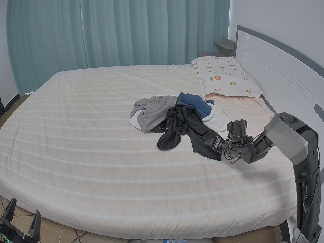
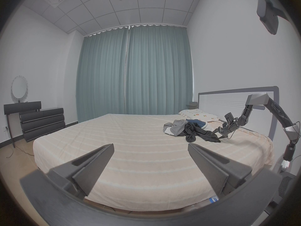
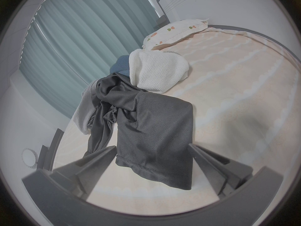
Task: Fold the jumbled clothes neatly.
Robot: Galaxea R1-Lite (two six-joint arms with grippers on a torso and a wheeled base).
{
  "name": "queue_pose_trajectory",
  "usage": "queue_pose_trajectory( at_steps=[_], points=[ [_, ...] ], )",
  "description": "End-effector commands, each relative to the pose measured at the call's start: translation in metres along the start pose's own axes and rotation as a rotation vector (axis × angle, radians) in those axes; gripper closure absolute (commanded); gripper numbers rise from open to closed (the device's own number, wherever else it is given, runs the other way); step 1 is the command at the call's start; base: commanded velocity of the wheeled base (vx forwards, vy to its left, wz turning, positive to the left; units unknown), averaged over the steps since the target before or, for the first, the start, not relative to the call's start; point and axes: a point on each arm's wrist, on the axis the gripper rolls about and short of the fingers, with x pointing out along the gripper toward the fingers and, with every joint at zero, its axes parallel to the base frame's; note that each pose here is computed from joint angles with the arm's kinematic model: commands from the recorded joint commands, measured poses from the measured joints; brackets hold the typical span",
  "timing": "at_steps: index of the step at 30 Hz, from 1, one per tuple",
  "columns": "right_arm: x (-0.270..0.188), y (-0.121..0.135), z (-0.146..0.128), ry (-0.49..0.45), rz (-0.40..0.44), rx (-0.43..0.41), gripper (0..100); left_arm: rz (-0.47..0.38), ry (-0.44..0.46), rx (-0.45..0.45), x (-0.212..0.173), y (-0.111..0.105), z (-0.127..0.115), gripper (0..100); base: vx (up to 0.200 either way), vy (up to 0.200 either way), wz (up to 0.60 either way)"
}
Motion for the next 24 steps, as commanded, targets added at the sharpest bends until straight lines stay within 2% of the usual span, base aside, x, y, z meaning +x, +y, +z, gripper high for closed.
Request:
queue_pose_trajectory(
  at_steps=[1,13,14,24],
  points=[
    [0.008,-0.005,-0.002,-0.001,-0.011,0.002,0,0.001,0.007,0.0,0.0,0.0,-0.005,0,0.0,0.0,0.0],
    [0.026,-0.01,-0.005,-0.009,-0.019,-0.008,0,0.001,0.007,0.0,0.0,0.0,-0.005,0,0.0,0.0,0.0],
    [0.028,-0.01,-0.006,-0.009,-0.019,-0.008,100,0.001,0.007,0.0,0.0,0.0,-0.005,0,0.0,0.0,0.0],
    [0.025,-0.007,-0.003,-0.026,-0.017,-0.009,100,0.001,0.007,0.0,0.0,0.0,-0.005,0,0.0,0.0,0.0]
  ],
)
